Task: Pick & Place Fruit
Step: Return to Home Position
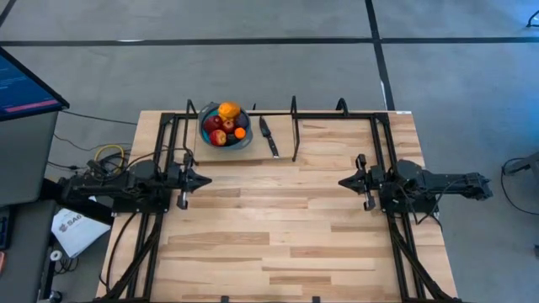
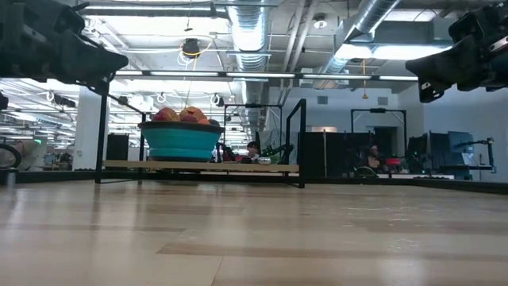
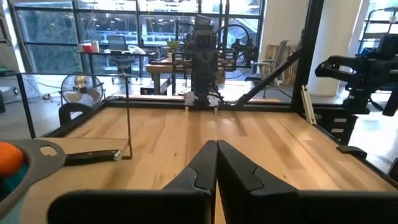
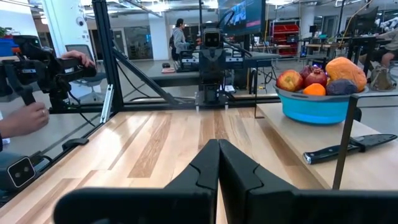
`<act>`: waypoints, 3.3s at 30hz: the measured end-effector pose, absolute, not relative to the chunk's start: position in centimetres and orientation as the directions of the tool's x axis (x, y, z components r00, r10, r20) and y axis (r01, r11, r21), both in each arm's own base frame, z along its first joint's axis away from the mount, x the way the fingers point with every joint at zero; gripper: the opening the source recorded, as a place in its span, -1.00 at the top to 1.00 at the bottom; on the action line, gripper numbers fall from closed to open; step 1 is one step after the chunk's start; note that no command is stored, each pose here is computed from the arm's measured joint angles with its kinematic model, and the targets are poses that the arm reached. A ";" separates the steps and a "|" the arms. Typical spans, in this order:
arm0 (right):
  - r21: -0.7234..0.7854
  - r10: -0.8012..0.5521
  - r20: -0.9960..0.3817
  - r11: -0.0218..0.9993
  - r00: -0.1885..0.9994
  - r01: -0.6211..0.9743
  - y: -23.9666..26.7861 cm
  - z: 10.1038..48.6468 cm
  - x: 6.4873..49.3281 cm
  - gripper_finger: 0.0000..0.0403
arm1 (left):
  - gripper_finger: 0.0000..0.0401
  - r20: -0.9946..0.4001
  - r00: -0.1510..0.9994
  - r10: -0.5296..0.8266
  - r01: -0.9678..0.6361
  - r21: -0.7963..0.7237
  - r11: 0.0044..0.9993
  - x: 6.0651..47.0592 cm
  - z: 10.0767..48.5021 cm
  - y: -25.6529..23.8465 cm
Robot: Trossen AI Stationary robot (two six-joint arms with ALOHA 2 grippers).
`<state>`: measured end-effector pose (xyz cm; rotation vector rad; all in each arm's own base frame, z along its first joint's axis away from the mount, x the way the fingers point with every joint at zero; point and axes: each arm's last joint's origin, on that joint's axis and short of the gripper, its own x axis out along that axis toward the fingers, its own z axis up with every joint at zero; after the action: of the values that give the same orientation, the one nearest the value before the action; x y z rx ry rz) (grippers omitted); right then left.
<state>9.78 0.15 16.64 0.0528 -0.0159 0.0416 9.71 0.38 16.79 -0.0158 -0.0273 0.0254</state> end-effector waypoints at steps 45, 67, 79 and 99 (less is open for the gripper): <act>0.052 0.041 0.017 0.998 0.999 -0.042 0.1 16.6 9.8 0.99 | 0.99 -0.021 0.995 0.093 -0.094 -0.024 0.995 10.3 16.5 1.1; 0.052 0.041 0.017 0.998 0.999 -0.042 0.1 16.6 9.8 0.99 | 0.99 -0.055 0.994 0.094 -0.095 -0.024 0.995 10.5 16.2 1.2; 0.053 0.041 0.017 0.998 0.999 -0.042 0.1 16.6 9.8 0.99 | 0.99 -0.049 0.994 0.094 -0.095 -0.024 0.995 10.5 16.2 1.2; 0.052 0.041 0.017 0.998 0.999 -0.042 0.1 16.6 9.8 0.99 | 0.99 -0.019 0.995 0.094 -0.094 -0.024 0.995 10.5 16.5 1.2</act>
<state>9.78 0.15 16.63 0.0526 -0.0158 0.0416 10.50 1.16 16.52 -0.0247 0.0183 0.0942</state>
